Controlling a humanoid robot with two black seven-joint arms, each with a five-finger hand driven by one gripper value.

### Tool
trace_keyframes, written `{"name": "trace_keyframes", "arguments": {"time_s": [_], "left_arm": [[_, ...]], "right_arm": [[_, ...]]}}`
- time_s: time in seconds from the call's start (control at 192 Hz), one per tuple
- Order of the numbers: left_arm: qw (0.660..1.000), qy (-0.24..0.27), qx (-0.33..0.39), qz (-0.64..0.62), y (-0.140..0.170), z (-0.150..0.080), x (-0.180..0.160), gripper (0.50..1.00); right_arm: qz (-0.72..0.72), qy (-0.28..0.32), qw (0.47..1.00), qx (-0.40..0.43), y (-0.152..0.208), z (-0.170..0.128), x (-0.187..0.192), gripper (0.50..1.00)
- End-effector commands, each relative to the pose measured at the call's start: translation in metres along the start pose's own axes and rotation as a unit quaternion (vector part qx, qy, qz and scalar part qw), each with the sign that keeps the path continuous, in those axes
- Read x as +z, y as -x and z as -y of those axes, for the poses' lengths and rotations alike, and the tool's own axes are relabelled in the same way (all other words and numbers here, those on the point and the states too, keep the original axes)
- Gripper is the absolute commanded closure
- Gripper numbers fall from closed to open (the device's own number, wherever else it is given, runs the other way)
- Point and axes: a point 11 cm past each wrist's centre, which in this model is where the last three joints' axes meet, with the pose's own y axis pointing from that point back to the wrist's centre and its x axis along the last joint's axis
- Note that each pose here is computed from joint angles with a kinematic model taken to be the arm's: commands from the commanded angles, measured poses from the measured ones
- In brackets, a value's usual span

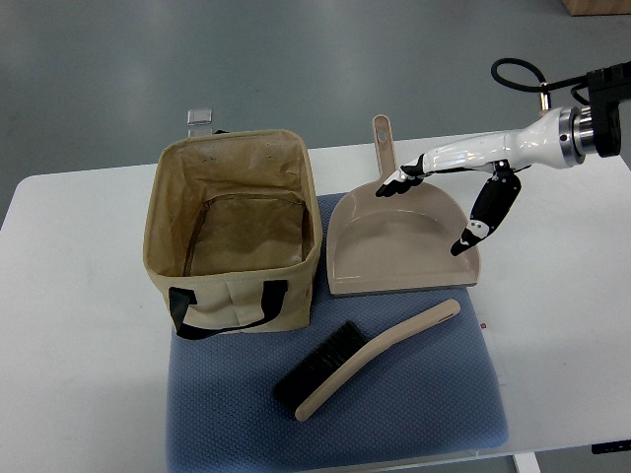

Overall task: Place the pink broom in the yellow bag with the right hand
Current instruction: 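Lower the right hand past the dustpan toward the brush handle, then close the right hand's fingers around the beige brush handle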

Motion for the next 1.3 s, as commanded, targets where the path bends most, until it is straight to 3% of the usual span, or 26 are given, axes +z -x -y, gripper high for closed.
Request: {"name": "trace_keyframes", "arguments": {"time_s": [0.0,0.256,0.465,1.295], "left_arm": [[1.000,0.000,0.002,0.001,-0.001,0.000,0.000,0.500],[1.000,0.000,0.003,0.000,-0.002,0.000,0.000,0.500],[1.000,0.000,0.004,0.000,-0.002,0.000,0.000,0.500],[1.000,-0.001,0.006,0.001,-0.004,0.000,-0.001,0.500]], "right_arm": [[0.017,-0.009,1.000,-0.007,0.015,0.007,0.003,0.568],[0.053,-0.014,0.998,-0.021,0.064,0.033,0.024,0.568],[0.046,-0.022,0.999,-0.006,0.079,0.051,0.034,0.568],[0.040,-0.022,0.999,0.002,0.130,0.063,0.066,0.583]]}}
